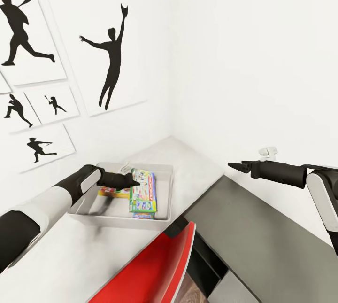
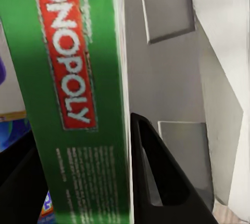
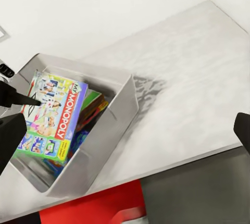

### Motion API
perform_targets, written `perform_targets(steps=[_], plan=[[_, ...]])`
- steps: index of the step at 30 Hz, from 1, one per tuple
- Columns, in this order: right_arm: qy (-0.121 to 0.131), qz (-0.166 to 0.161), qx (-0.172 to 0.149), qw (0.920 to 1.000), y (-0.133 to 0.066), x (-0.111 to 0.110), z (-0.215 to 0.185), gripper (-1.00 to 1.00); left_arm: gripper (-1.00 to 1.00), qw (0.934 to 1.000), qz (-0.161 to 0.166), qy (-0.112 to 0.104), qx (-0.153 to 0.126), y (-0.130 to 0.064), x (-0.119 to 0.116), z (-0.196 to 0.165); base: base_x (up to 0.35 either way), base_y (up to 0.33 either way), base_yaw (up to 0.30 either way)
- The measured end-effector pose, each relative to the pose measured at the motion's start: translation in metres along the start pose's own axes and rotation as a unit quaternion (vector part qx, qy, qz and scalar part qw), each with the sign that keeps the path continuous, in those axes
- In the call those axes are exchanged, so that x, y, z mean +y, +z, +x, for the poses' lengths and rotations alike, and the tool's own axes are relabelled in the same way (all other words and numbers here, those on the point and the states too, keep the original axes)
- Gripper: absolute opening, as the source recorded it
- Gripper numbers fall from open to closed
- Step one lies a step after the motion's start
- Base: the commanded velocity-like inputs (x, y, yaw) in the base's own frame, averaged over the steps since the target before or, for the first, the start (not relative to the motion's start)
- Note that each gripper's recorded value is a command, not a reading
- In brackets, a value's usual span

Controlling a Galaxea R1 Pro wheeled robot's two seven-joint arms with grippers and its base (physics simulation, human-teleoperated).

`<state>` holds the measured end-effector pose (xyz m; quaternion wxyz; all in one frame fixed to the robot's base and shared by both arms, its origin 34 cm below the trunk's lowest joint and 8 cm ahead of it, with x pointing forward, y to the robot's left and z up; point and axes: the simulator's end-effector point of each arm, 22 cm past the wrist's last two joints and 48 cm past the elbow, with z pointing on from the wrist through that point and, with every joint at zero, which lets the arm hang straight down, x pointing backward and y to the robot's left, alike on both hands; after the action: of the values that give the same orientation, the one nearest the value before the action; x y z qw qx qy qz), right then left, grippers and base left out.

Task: Put all the toys in the child's room - the three board games (two on the bed and one on the table), the two jigsaw puzzles on the table, and the tennis ball on the table - inside the toy box on the table in the child's room.

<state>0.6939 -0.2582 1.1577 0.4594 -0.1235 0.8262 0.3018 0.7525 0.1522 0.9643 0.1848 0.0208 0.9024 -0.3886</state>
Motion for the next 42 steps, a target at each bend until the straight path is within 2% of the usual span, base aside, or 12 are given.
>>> perform_targets(steps=[5,9,17,24,25,37,42], plan=[[0.0,0.0,0.0,1.0,0.0,0.0,0.0,1.0,-1.0,1.0,-0.002,0.006,-0.001,-0.002,-0.002,-0.004,0.0,0.0,0.0],[0.0,0.0,0.0,1.0,0.0,0.0,0.0,1.0,-1.0,0.9998,-0.012,0.015,0.009,0.0,0.001,0.0,0.0,0.0,0.0],[0.006,0.009,-0.013,0.9999,-0.007,-0.008,-0.006,1.0,-1.0,0.9996,0.013,0.02,0.016,0.003,-0.011,0.005,0.0,0.0,0.0],[0.008,0.01,-0.015,0.9998,-0.009,-0.01,-0.007,1.0,-1.0,0.9995,0.015,0.02,0.017,0.003,-0.011,0.005,0.0,0.0,0.0],[0.008,0.01,-0.015,0.9998,-0.009,-0.01,-0.008,1.0,1.0,0.9996,0.015,0.02,0.017,0.002,-0.011,0.005,0.0,0.0,0.0],[0.008,0.01,-0.015,0.9998,-0.009,-0.01,-0.008,1.0,1.0,0.9996,0.015,0.019,0.017,0.002,-0.011,0.006,0.0,0.0,0.0],[0.008,0.01,-0.015,0.9998,-0.009,-0.01,-0.008,1.0,1.0,0.9997,0.016,0.013,0.013,-0.007,-0.001,0.005,0.0,0.0,0.0]])
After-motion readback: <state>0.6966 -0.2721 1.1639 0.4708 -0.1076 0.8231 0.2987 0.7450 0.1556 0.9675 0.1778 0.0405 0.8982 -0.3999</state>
